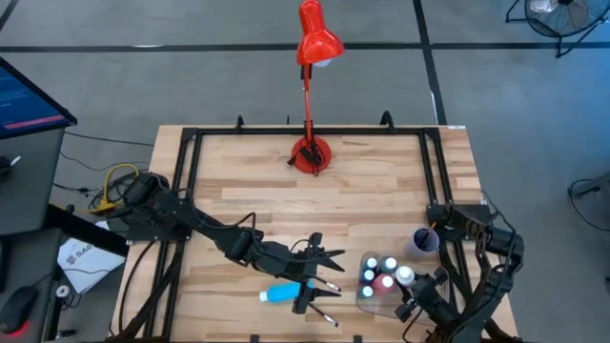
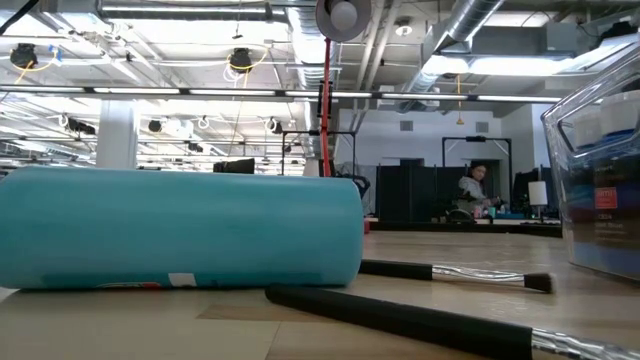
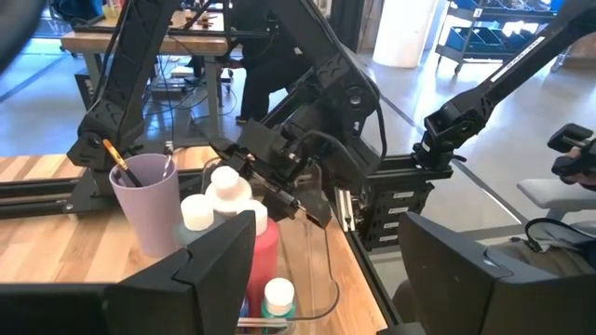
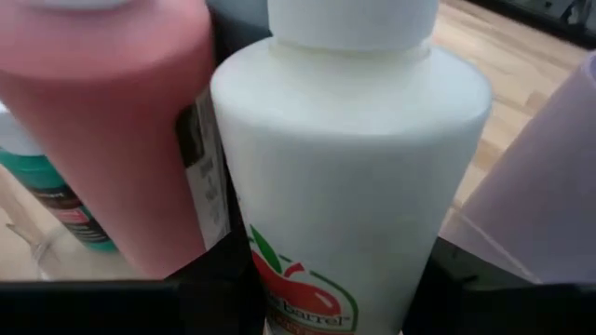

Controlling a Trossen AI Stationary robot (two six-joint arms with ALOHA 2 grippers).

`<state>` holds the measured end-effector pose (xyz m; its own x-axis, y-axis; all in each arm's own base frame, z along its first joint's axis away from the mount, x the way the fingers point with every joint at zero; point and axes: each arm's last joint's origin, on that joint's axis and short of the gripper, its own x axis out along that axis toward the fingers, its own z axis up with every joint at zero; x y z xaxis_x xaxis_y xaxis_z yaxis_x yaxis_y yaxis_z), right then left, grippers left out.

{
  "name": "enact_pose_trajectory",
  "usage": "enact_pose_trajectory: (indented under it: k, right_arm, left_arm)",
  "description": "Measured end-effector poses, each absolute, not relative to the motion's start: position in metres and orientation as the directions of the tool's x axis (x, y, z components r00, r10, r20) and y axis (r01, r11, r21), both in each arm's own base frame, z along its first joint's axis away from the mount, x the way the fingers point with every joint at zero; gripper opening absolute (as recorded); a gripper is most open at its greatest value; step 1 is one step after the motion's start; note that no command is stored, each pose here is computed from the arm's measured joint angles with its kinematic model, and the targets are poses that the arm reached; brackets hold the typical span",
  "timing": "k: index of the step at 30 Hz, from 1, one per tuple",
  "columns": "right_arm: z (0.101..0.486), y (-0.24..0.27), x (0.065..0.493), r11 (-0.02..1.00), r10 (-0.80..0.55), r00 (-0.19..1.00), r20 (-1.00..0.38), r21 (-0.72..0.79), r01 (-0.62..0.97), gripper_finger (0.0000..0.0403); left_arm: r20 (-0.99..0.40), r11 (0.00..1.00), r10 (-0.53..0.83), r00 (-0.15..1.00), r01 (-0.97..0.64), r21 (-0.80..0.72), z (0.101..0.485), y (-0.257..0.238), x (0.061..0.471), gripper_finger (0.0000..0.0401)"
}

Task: Pick & Place Paint Supplies
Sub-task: Put the white paint bottle into the transparent bin

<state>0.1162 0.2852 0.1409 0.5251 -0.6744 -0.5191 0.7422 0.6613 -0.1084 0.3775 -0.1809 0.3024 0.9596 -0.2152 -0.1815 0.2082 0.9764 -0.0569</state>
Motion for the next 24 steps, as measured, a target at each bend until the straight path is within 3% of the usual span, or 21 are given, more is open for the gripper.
enact_pose_trajectory:
  k: [14, 24]
  right_arm:
    - [0.129, 0.279, 0.115, 0.672, -0.657, 0.551, -0.516, -0.069, 0.737, 0.0164]
    - [0.127, 0.281, 0.111, 0.654, -0.658, 0.521, -0.544, -0.071, 0.753, 0.0227]
  left_arm:
    - [-0.182, 0.976, -0.215, 0.96, 0.208, -0.056, 0.302, -0.181, 0.378, 0.024]
    - [-0.182, 0.976, -0.215, 0.96, 0.208, -0.056, 0.302, -0.181, 0.378, 0.0242]
